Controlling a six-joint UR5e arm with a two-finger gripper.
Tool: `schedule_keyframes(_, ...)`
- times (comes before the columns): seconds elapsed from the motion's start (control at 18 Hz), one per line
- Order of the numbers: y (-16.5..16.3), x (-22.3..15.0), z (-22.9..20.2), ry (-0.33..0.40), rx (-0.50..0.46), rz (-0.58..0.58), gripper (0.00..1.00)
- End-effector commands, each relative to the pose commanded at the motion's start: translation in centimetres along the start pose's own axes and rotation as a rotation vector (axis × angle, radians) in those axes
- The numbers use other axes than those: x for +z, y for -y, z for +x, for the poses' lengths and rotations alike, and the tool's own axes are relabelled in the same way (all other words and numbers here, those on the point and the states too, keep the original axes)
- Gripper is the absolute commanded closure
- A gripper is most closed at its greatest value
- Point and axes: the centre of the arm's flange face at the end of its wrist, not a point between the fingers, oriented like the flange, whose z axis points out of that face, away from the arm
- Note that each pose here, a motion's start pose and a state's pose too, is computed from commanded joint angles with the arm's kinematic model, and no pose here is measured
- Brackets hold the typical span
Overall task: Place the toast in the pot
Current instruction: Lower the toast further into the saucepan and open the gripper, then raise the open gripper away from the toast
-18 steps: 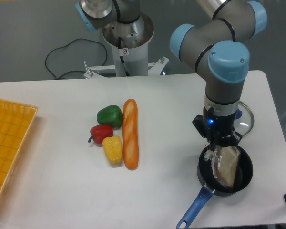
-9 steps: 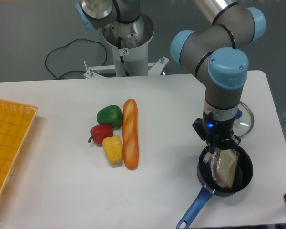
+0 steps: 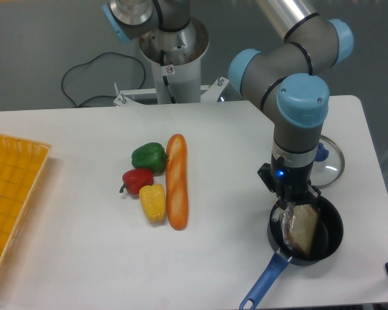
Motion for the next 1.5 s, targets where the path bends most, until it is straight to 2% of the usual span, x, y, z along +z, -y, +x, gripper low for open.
schedule_keyframes(0.61,-0.3,2.0,0.8,0.007,0.006,-0.029,0.99)
schedule_keyframes(0.67,-0.2,2.3,0.9,0.002,0.007,-0.030,0.87)
schedule_keyframes(0.72,-0.2,2.4,0.9,0.001,0.007,-0.031,0.83)
schedule_keyframes(0.83,-0.2,2.4,1.0,-0.001,0.025,-0.031,0.67)
schedule_keyframes(0.94,-0.2,2.6,1.2,-0.006,0.083,-0.034,0.43)
schedule_keyframes(1.17,-0.4,2.4,1.2,-0.005,0.119,-0.033,0.21)
schedule_keyframes(1.39,-0.4,1.8,1.6,-0.001,0.122,-0.032,0.07)
schedule_keyframes(1.44,-0.6,1.8,1.8,-0.003,0.121,-0.034,0.00)
schedule_keyframes(1.5,-0.9,1.8,2.1,-0.005,0.118,-0.036,0.00)
